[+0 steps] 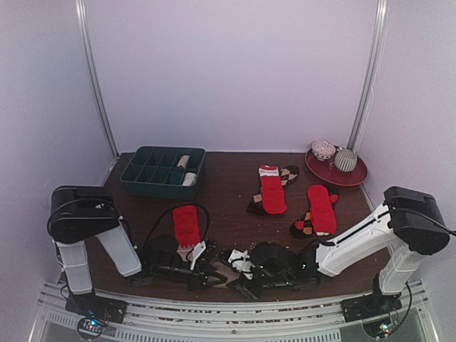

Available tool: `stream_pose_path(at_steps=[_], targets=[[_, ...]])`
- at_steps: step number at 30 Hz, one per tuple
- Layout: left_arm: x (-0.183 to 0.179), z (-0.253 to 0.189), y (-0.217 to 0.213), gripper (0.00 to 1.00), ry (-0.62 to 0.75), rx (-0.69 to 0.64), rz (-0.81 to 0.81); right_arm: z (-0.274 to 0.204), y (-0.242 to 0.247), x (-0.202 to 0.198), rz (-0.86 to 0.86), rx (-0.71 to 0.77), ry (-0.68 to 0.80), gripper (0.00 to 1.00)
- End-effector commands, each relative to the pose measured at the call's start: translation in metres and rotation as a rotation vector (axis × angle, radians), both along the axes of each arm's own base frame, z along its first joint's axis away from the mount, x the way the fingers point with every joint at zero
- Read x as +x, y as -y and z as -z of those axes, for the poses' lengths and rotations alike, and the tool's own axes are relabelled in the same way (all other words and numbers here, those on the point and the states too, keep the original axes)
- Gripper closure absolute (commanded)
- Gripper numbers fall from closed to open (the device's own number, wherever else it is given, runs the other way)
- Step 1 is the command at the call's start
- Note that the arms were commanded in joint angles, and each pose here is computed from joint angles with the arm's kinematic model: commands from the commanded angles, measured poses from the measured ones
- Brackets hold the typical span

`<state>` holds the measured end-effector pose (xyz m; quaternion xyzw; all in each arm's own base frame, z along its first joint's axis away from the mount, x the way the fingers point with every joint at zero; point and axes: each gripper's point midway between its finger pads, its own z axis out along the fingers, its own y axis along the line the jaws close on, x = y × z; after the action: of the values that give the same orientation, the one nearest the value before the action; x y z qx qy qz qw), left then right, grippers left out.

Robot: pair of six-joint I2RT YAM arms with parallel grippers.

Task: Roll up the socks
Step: Roll a pair of socks at the center of the board.

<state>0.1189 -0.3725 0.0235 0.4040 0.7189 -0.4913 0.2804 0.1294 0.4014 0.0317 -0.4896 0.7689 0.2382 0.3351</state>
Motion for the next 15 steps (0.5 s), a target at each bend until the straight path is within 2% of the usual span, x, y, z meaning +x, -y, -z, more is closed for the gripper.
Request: stream_pose_path(at_steps=[1, 3, 7, 12, 13, 15], targets=[[-0.02, 0.079, -0.046, 1.0, -0.131, 0.314, -0.015, 0.023, 0.015, -0.005, 0.019, -0.056, -0.033, 0.52], [-0.02, 0.079, -0.045, 1.0, -0.132, 0.313, -0.013, 0.025, 0.019, -0.006, 0.021, -0.065, -0.036, 0.57], [-0.018, 0.076, -0.044, 1.0, -0.121, 0.309, -0.018, 0.035, 0.023, -0.011, 0.002, -0.107, -0.056, 0.73], [-0.009, 0.054, -0.036, 1.0, -0.049, 0.264, -0.025, 0.058, 0.037, -0.013, 0.023, -0.181, -0.132, 0.82], [-0.006, 0.05, -0.034, 0.97, -0.034, 0.262, -0.026, 0.063, 0.039, -0.014, 0.023, -0.189, -0.171, 0.83], [-0.001, 0.039, -0.028, 0.79, 0.011, 0.245, -0.021, 0.07, 0.043, -0.017, 0.021, -0.191, -0.262, 0.84]])
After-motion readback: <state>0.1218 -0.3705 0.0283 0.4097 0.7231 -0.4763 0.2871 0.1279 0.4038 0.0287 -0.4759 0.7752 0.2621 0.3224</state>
